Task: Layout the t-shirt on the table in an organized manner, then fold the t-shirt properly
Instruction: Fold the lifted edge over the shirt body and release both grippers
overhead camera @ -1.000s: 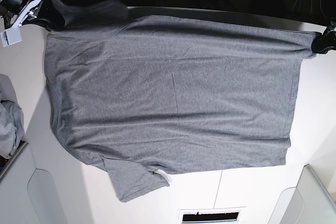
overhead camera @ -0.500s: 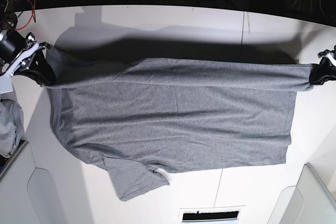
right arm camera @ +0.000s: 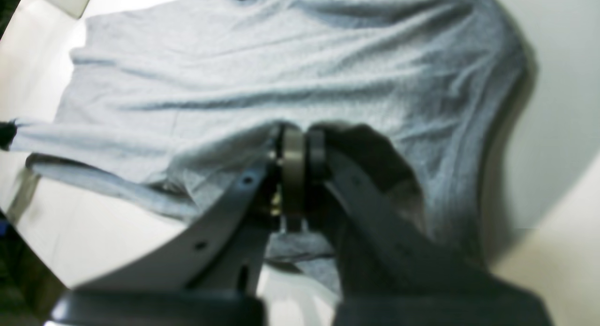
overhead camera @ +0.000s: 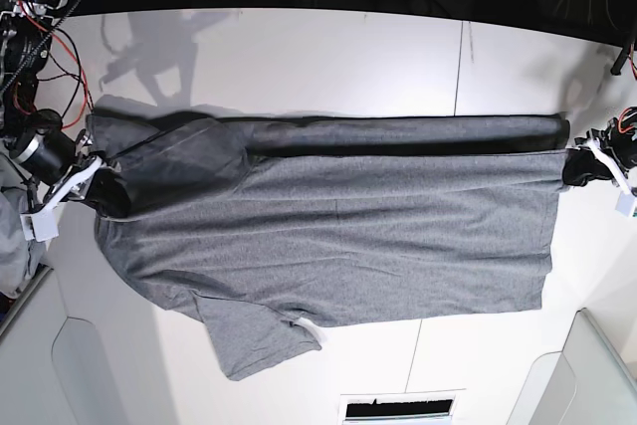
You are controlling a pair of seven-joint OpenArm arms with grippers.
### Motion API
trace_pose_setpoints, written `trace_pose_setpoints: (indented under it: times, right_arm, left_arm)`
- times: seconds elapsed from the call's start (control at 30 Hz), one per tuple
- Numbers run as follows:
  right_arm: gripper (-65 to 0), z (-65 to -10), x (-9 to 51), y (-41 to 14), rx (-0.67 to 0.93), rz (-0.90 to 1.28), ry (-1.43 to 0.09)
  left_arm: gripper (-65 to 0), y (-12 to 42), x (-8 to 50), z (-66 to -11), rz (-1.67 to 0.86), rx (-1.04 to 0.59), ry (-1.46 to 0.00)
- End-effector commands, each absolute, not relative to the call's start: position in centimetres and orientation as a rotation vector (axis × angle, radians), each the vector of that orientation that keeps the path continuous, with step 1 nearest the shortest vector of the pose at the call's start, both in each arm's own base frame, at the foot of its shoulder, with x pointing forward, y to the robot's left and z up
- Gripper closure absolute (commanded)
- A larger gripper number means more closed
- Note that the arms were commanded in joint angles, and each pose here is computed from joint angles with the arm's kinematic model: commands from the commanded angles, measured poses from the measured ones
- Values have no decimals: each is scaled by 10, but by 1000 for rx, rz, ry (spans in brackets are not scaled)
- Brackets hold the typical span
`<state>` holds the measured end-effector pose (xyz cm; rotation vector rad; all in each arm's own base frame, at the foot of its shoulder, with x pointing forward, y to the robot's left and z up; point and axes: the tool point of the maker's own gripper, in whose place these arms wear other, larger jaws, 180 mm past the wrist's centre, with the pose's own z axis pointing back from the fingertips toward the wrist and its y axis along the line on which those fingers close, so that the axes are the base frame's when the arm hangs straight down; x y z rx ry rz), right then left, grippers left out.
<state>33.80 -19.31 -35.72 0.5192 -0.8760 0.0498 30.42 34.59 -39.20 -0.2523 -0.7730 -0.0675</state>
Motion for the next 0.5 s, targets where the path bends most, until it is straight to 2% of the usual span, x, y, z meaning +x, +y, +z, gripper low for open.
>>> trace_pose_setpoints:
  times: [0.0,0.1,0.23,0.27,0.37,0.4,0.47]
  right_arm:
    - [0,-340,354,-197,523,57,-939]
    - [0,-344,362,-194,543,40,-942]
    - [0,-355,362,-194,514,37,-925]
    - [-46,-357,362,-193,510,39,-920]
    - [-252,-360,360,-193,505,35,-912]
    - [-295,-361,360,-194,502,29,-911]
    - [-313,-360,359,-199,497,10,-913]
  left_arm:
    - [0,354,320,-371,-73,-243,-847]
    - [0,354,323,-374,-61,-243,-857]
    - [-140,347,322,-380,-56,-257,-852]
    - [-162,346,323,-380,-55,-258,-853]
    - [-183,346,322,-380,-52,-263,-852]
    - [-183,346,321,-381,-52,-263,-837]
    - [-183,345,317,-384,-38,-283,-807]
